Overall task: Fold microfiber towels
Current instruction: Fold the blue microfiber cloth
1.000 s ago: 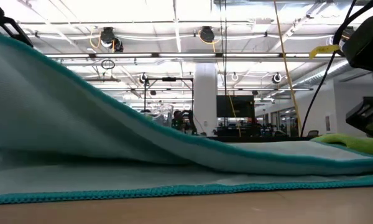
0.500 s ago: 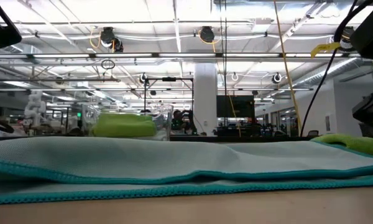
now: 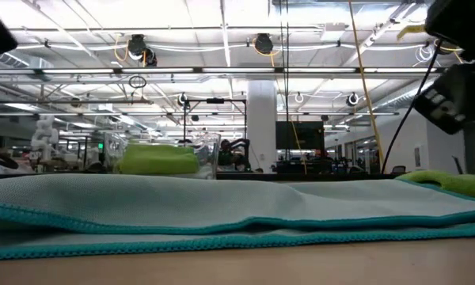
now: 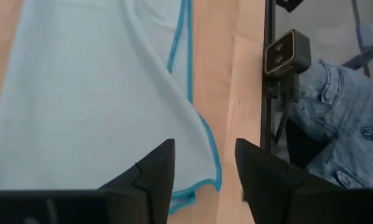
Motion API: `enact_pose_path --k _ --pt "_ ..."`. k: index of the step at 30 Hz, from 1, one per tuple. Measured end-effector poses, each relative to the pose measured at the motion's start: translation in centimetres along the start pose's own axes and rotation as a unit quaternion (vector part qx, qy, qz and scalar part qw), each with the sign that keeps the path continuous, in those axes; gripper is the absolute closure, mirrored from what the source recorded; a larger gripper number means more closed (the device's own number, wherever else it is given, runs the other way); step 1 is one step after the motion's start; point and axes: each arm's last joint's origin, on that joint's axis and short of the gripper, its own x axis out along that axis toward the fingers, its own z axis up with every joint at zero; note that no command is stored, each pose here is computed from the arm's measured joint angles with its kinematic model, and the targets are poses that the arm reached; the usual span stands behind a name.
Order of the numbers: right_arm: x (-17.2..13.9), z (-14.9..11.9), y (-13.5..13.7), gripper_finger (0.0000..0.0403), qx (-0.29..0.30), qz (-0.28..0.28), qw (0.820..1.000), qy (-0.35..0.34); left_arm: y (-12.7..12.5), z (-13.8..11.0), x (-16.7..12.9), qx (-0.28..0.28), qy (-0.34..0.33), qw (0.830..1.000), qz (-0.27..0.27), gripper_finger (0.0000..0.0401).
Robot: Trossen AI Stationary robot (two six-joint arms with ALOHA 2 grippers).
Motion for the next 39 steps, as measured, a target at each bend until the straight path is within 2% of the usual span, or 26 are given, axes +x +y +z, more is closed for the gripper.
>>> enact_pose_path --k 4,11,14,17,24,30,34,39 --pt "0.4 0.4 0.1 0.0238 -0.001 -0.025 0.998 -0.05 -0.6 -1.9 1.4 0.012 0.007 1.0 0.006 0.0231" --pt "0.8 1.4 0.8 0.0239 -0.033 0.011 0.993 -0.111 -2.8 -4.7 5.0 0.048 -0.008 0.999 -0.015 0.0231" --pt "1.0 1.7 1.1 0.0239 -0.04 0.024 0.99 -0.131 -3.5 -6.0 6.2 0.117 -0.007 0.993 0.013 0.0231" --pt "1.3 1.2 1.4 0.0239 -0.043 0.032 0.991 -0.126 -4.1 -6.8 6.8 0.193 0.009 0.98 0.051 0.0231" --pt "2.1 -0.4 2.9 0.0239 -0.067 0.039 0.988 -0.131 -5.4 -6.6 6.3 0.294 -0.004 0.946 0.135 0.0231" --pt "2.3 -1.1 3.8 0.0239 -0.061 0.064 0.987 -0.133 -5.3 -6.8 6.2 0.297 0.027 0.946 0.125 0.0231" --pt "2.5 -1.6 4.0 0.0239 -0.066 0.06 0.988 -0.129 -5.3 -6.9 6.2 0.294 0.037 0.948 0.119 0.0231" --pt "2.6 -1.6 4.0 0.0239 -0.066 0.06 0.987 -0.131 -5.3 -7.1 6.1 0.32 0.038 0.939 0.12 0.0234"
